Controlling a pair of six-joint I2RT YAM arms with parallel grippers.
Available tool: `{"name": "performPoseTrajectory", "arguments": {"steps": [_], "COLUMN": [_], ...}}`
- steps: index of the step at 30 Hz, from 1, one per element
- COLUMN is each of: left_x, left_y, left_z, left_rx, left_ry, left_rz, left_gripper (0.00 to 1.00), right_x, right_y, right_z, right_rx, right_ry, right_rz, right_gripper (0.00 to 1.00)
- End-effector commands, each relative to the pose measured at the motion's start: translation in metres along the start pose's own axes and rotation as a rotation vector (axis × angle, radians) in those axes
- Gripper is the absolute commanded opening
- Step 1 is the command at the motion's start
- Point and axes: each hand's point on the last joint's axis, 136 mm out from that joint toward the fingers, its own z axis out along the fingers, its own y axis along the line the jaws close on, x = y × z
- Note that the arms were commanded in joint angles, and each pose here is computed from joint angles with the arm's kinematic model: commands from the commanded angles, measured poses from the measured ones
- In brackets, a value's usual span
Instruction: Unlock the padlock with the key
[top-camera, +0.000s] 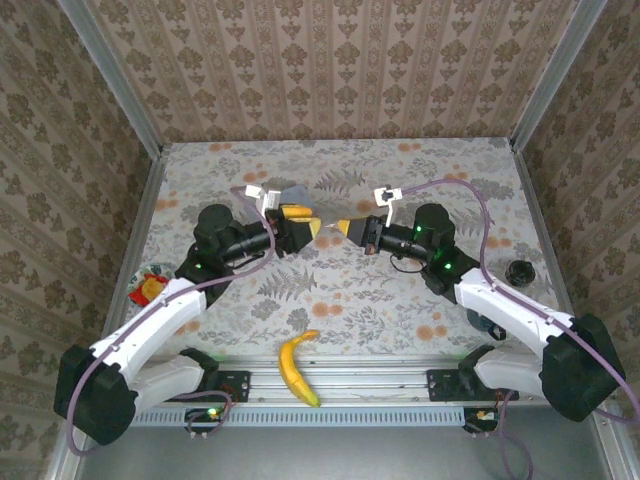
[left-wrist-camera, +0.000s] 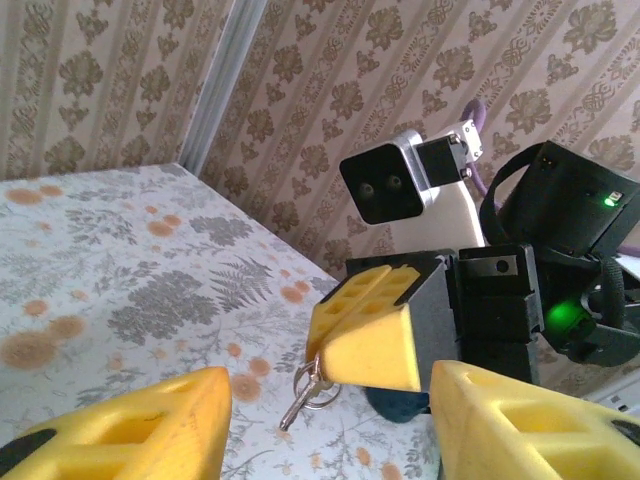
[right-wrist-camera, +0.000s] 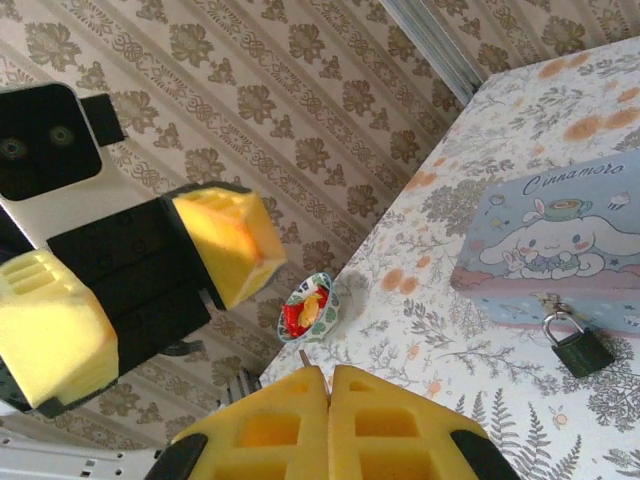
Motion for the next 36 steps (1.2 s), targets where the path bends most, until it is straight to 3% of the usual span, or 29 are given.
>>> {"name": "performPoseTrajectory", "arguments": {"steps": [1,8,22,36], "left_x": [0.001,0.002,0.004,0.004], "left_y": [-0.002,0.008,-0.006,-0.007], "left_z": [0.002,0.002,0.006,0.012], "left_rx": [0.063,0.093,0.239,0.320], "left_ry": [0.000,-0.002,0.007,0.010], "left_rz": [-0.059,-0.112,-0.119,-0.148], "left_gripper": [0.53,0.51,0.49,0.29], "right_x": [-0.016,-0.020,-0.026,-0.028], "right_y": [0.020,0.030,0.039,0.041], "right_z": [0.002,0.003,0.003,0.003], "right_rx": [-0.083,-0.128,-0.160,-0.168], "right_ry": [-0.034,-0.031,-0.044,-0.044], "right_rz": [-0.013,-0.014,-0.008,-0.007], "right_gripper": [0.00,0.00,0.00,0.00]}}
